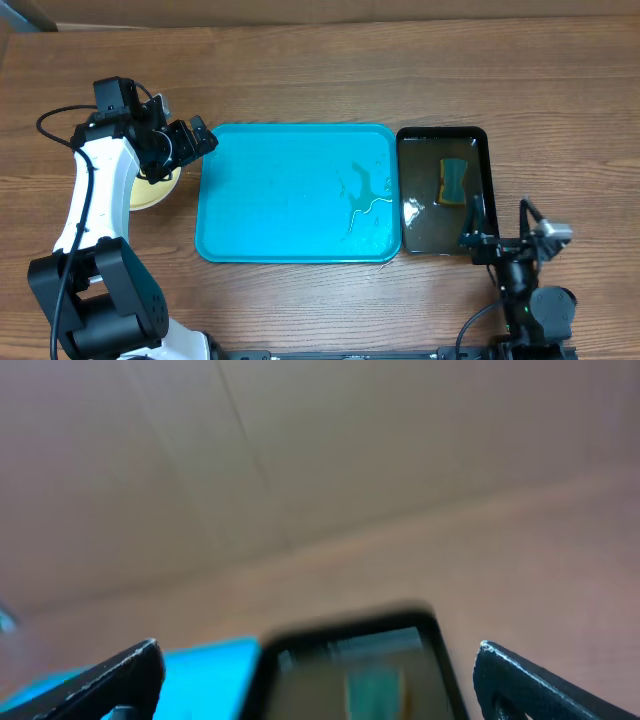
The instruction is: Clean dirty plates on tray and stack at the side
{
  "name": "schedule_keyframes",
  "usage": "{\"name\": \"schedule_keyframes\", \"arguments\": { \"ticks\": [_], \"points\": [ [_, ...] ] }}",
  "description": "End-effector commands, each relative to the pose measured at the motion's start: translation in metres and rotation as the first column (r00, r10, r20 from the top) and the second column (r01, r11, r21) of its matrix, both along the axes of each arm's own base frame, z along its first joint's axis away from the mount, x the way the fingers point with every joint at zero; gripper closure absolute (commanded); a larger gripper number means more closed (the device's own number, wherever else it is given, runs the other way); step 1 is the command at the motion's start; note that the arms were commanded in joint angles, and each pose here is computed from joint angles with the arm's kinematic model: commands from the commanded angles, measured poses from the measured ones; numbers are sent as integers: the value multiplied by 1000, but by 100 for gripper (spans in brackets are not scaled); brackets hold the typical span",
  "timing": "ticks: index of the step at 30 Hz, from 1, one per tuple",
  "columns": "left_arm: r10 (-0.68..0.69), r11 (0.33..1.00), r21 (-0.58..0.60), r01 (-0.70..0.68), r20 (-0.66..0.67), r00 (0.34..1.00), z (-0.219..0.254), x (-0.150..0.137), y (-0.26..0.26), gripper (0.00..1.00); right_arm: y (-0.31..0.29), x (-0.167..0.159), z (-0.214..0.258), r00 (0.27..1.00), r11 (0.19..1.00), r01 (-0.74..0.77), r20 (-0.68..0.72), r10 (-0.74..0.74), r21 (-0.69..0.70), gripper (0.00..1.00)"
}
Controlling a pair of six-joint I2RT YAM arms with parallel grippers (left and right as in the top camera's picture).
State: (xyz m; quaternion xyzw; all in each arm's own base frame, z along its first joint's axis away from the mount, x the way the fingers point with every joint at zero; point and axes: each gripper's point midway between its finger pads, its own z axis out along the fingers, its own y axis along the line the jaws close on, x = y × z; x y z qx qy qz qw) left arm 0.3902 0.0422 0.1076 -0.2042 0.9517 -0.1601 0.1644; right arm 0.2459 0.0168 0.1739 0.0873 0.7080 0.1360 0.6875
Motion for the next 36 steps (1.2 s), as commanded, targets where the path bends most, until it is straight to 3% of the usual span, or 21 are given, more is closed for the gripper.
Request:
{"name": "schedule_keyframes", "arguments": {
  "ticks": [1, 6, 20, 36],
  "points": [
    [-26, 1000, 8, 26, 27, 999, 8, 0, -2, 0, 4, 0, -4, 1000, 995, -25, 0, 25, -101, 0],
    [-26, 1000, 8, 26, 27, 999, 8, 0, -2, 0, 4, 0, -4, 1000, 977, -27, 8, 29, -209, 0],
    [-26, 1000, 8, 26, 27, 999, 8, 0, -2, 0, 3, 0, -4, 999, 941, -26, 17, 33, -338, 0],
    [-26, 1000, 8, 26, 27, 999, 8, 0, -2, 0, 3, 0, -4, 999, 941, -24, 17, 31, -338, 0]
  ]
}}
